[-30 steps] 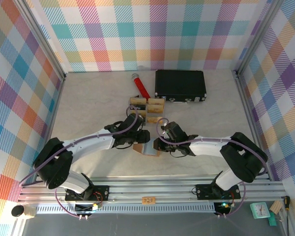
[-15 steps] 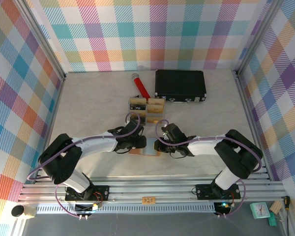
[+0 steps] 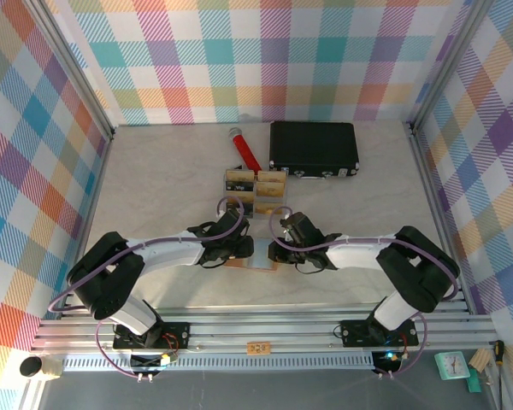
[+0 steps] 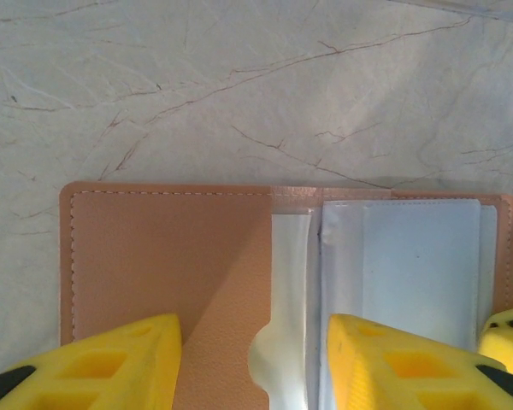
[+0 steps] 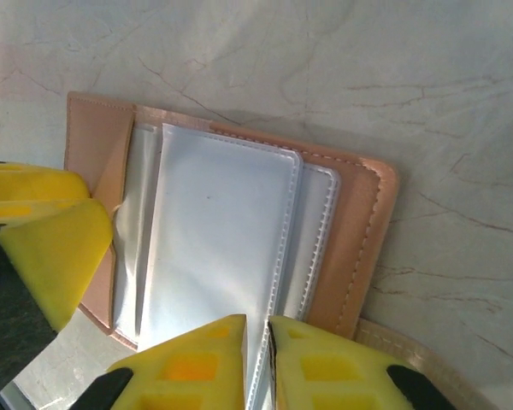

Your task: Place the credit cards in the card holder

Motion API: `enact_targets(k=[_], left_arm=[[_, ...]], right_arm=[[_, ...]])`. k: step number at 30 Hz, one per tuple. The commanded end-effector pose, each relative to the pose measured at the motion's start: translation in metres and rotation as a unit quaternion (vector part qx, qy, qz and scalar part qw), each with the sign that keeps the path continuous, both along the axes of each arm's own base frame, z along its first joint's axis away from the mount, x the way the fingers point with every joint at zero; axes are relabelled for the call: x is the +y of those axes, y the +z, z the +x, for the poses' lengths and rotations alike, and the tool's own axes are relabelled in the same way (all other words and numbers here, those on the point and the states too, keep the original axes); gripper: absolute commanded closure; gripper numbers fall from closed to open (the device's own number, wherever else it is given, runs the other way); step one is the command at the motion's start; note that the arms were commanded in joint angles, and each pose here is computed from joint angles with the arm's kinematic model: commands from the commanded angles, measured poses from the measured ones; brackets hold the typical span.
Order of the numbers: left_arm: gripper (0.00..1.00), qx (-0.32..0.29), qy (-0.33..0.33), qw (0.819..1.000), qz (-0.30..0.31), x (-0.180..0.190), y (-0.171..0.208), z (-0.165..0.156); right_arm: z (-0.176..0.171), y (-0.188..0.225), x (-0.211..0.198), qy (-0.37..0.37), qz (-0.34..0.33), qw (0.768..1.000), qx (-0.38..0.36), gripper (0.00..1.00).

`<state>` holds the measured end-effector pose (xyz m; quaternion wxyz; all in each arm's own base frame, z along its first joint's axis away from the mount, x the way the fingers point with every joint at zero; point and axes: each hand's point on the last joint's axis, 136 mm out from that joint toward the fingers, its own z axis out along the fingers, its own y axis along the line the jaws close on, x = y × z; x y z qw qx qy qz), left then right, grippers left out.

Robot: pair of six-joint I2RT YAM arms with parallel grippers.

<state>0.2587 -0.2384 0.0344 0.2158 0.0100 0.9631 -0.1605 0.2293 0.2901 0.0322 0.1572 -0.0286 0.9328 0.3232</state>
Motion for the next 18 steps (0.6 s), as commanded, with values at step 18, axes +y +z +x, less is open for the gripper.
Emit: enact_targets(k=[18], left_arm=[[0.51,-0.017,0.018,0.999,0.02,0.024,0.005,-0.011]], right_arm=[[0.001,0.004,-0.018,0.004,-0.063,0.998,-0.014,0.78]])
